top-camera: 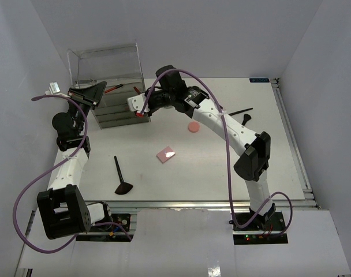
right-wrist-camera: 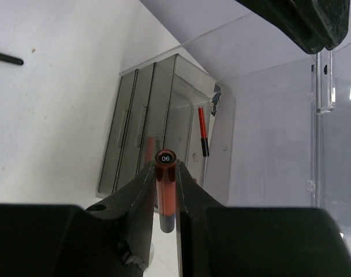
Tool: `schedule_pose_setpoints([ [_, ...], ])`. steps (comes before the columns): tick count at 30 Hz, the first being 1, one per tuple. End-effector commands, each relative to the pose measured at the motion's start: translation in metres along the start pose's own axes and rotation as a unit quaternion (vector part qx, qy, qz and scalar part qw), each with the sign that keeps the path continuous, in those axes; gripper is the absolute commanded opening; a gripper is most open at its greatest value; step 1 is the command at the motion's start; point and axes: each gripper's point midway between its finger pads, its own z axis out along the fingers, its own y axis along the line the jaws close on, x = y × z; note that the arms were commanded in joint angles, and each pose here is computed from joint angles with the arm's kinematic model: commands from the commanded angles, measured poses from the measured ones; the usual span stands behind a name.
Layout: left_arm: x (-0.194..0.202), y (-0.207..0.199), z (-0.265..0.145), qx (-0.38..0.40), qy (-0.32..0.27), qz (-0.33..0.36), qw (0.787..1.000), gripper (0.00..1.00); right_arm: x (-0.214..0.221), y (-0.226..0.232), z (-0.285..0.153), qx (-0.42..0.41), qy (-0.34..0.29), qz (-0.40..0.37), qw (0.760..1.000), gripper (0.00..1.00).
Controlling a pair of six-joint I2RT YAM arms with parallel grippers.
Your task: Organize the makeup
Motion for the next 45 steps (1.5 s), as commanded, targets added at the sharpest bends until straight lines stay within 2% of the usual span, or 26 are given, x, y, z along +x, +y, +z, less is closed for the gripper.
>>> schedule_pose_setpoints([
  [1, -0.014, -0.029, 0.0, 0.033, -0.021, 0.026, 0.999, 0.25, -0.012, -0.012, 0.028, 0.046, -0.051, 0.037, 0.997, 0.08],
  [8, -0.015, -0.031, 0.001, 0.036, -0.021, 0.026, 0.999, 0.25, 0.018, -0.043, 0.051, 0.152, -0.029, 0.027, 0.988, 0.08],
  [12, -0.013, -0.031, 0.0, 0.033, -0.018, 0.026, 0.999, 0.25, 0.038, -0.067, 0.059, 0.242, -0.016, -0.008, 0.97, 0.08],
  [16, -0.013, -0.032, 0.0, 0.034, -0.016, 0.027, 0.999, 0.25, 0.069, -0.071, 0.07, 0.288, 0.018, -0.034, 0.957, 0.08],
  [20, -0.013, -0.033, 0.0, 0.035, -0.016, 0.025, 0.999, 0.25, 0.088, -0.063, 0.079, 0.291, 0.036, -0.039, 0.955, 0.08],
  [23, -0.013, -0.032, -0.001, 0.033, -0.017, 0.024, 0.999, 0.25, 0.096, -0.06, 0.08, 0.291, 0.045, -0.033, 0.955, 0.22],
  [26, -0.012, -0.032, -0.001, 0.034, -0.016, 0.023, 0.999, 0.25, 0.099, -0.058, 0.079, 0.293, 0.055, -0.033, 0.954, 0.72],
  [27, -0.012, -0.031, 0.0, 0.033, -0.015, 0.023, 0.999, 0.25, 0.098, -0.058, 0.077, 0.291, 0.056, -0.034, 0.954, 0.84],
  [29, -0.012, -0.03, 0.0, 0.032, -0.015, 0.022, 0.999, 0.25, 0.082, -0.063, 0.066, 0.29, 0.043, -0.036, 0.955, 0.91],
  [33, -0.012, -0.029, 0.0, 0.03, -0.015, 0.022, 0.999, 0.26, 0.037, -0.059, 0.049, 0.226, -0.004, -0.01, 0.974, 0.98],
  [34, -0.011, -0.028, -0.001, 0.029, -0.014, 0.022, 0.999, 0.26, 0.037, -0.042, 0.05, 0.175, 0.005, 0.015, 0.984, 0.98],
  [37, -0.009, -0.024, -0.004, 0.023, -0.014, 0.02, 0.999, 0.26, 0.0, -0.03, 0.031, 0.118, -0.016, 0.016, 0.993, 0.94],
  [41, -0.008, -0.02, -0.007, 0.015, -0.016, 0.018, 1.0, 0.26, -0.001, -0.038, 0.015, 0.163, 0.028, 0.013, 0.986, 0.88],
  [43, -0.006, -0.017, -0.009, 0.01, -0.016, 0.017, 1.0, 0.26, 0.0, -0.054, 0.001, 0.215, 0.049, 0.008, 0.975, 0.9],
  [45, -0.005, -0.013, -0.011, 0.002, -0.017, 0.016, 1.0, 0.26, 0.004, -0.05, -0.003, 0.221, 0.058, 0.008, 0.973, 0.92],
])
